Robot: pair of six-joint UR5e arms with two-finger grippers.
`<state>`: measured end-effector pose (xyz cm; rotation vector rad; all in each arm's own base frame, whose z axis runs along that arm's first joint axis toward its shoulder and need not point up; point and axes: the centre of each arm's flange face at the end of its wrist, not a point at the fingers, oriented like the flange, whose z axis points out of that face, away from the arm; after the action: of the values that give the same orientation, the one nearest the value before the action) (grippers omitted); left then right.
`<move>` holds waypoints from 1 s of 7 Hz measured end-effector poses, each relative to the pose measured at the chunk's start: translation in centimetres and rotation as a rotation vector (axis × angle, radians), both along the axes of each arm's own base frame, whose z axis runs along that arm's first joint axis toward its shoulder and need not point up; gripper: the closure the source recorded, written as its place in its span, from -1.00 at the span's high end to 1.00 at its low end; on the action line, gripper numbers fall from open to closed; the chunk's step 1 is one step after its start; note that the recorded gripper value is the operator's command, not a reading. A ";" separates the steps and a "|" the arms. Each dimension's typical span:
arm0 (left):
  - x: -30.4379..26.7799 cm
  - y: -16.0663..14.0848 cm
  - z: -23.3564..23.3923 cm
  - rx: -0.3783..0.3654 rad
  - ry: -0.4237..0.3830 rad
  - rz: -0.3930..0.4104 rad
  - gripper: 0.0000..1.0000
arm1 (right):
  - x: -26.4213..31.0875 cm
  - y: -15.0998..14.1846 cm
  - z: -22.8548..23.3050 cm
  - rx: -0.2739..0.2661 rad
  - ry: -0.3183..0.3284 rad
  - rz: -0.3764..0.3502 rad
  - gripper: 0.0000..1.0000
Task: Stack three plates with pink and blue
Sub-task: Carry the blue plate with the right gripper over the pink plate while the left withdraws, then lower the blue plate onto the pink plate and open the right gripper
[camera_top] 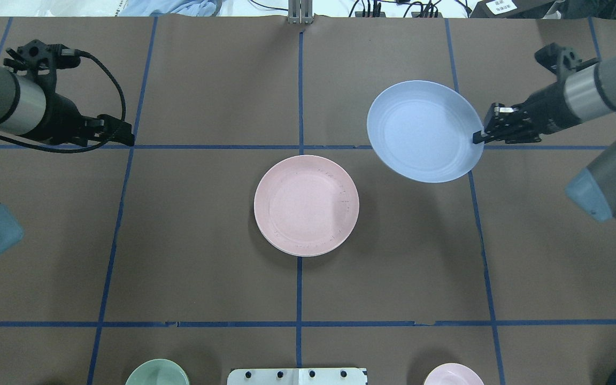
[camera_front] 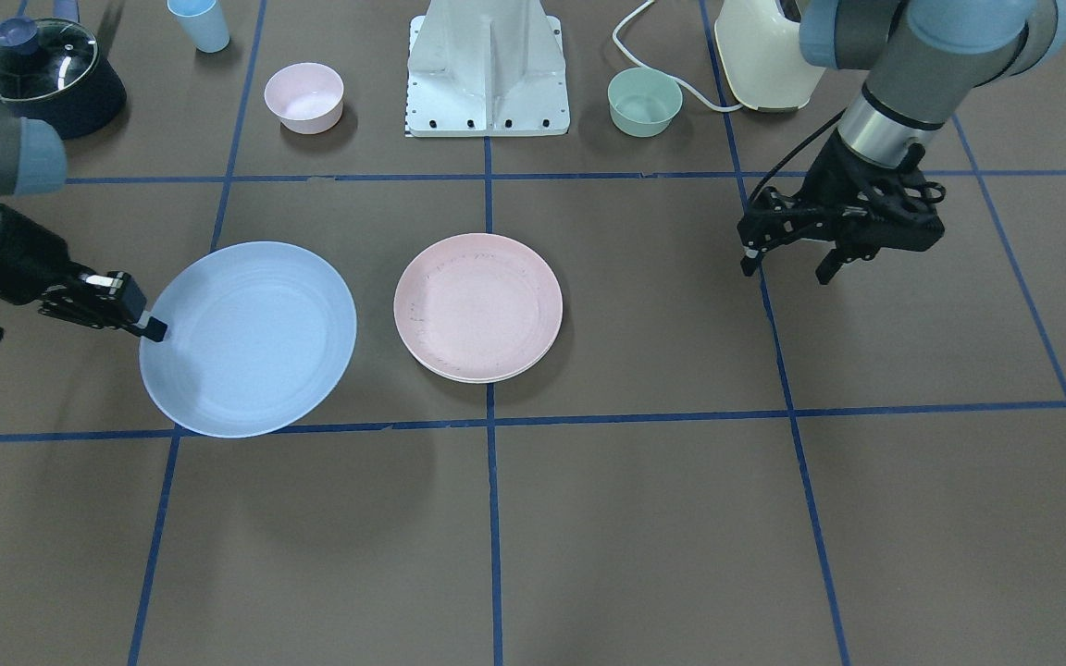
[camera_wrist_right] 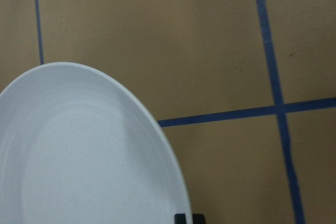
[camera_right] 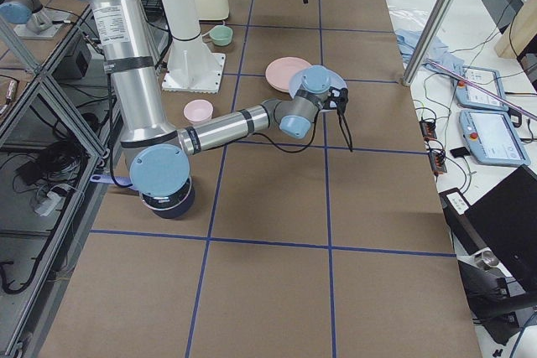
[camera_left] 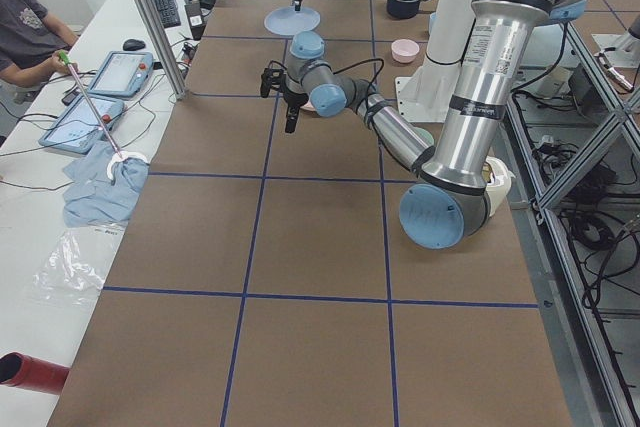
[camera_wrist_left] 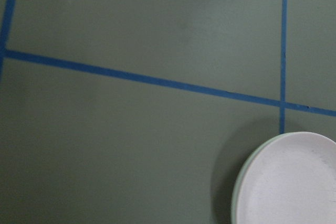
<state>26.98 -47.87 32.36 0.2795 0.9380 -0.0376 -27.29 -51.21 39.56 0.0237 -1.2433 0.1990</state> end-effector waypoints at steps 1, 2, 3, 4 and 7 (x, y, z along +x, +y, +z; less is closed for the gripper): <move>-1.5 -0.1 1.5 0.033 -0.032 0.015 1.00 | -3.9 1.3 -2.1 -0.007 -0.008 0.010 -1.00; -2.3 -0.2 2.5 0.053 -0.054 0.028 1.00 | -7.4 2.8 -3.9 -0.015 -0.017 0.018 -1.00; -2.6 -0.2 3.1 0.060 -0.065 0.035 1.00 | -11.1 4.7 -5.2 -0.014 -0.020 0.027 -1.00; -2.6 -0.2 3.4 0.061 -0.071 0.038 1.00 | -14.4 6.8 -5.6 -0.002 -0.012 0.031 -1.00; -2.5 -0.4 4.2 0.054 -0.081 0.041 1.00 | -19.4 10.5 -6.2 0.019 0.010 0.019 -1.00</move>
<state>24.49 -48.26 36.52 0.3093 0.8654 0.0369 -46.69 -40.66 33.31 0.0529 -1.2349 0.2035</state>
